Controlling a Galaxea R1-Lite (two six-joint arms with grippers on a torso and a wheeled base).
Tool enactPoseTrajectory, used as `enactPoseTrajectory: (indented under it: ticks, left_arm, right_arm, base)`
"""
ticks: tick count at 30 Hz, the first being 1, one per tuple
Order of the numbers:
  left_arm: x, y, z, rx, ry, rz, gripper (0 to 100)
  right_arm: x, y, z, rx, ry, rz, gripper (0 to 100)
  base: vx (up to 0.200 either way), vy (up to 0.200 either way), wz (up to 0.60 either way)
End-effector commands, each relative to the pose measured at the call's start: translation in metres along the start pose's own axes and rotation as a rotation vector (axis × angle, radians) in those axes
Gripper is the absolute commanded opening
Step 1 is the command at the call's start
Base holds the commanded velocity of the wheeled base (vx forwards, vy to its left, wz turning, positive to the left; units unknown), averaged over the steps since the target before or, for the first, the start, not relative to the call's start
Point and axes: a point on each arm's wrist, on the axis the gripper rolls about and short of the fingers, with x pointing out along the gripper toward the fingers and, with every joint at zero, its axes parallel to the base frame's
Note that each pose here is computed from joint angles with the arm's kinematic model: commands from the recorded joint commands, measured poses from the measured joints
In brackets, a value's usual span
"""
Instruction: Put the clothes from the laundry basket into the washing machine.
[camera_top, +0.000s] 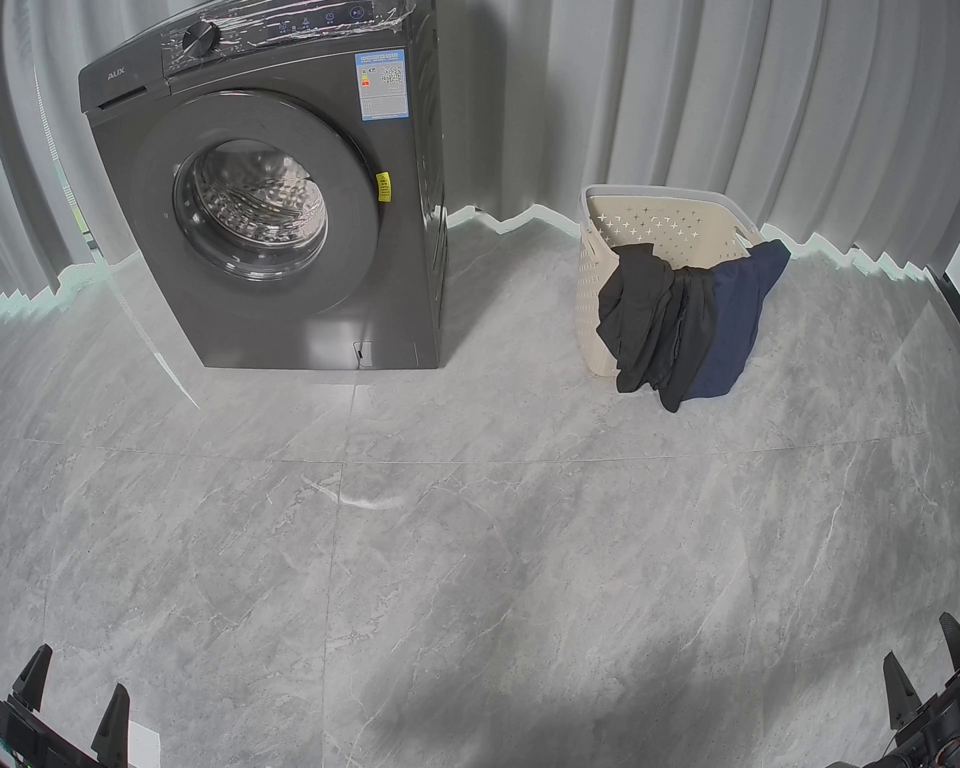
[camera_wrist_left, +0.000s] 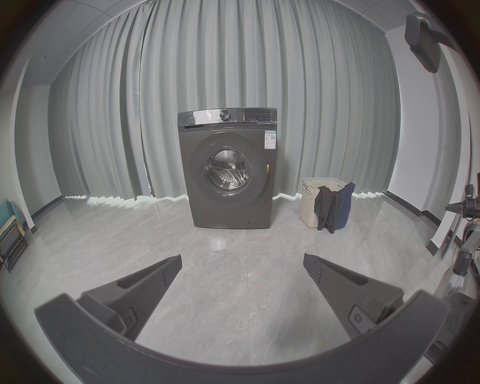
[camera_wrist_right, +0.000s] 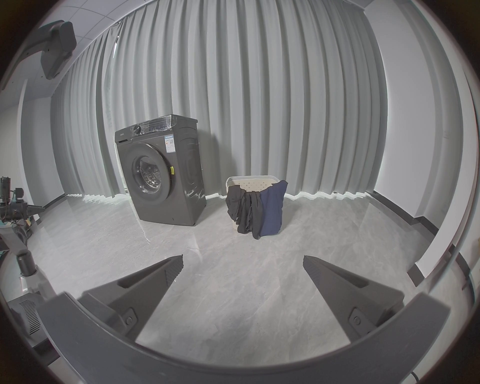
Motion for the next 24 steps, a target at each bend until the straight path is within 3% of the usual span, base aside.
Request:
enactPoseTrajectory:
  ticks: [1, 24]
  left_arm:
    - [-0.0002, 0.0, -0.0049, -0.002, -0.002, 0.0, 100]
    - [-0.0001, 0.0001, -0.0053, -0.009, -0.001, 0.003, 100]
  right_arm:
    - [-0.0001, 0.0001, -0.0053, -0.001, 0.0, 0.001, 100]
    - [-0.0001, 0.0001, -0.0053, -0.001, 0.0, 0.0, 100]
  base:
    - [0.0, 0.0, 0.0]
    - [0.2, 0.0, 0.0]
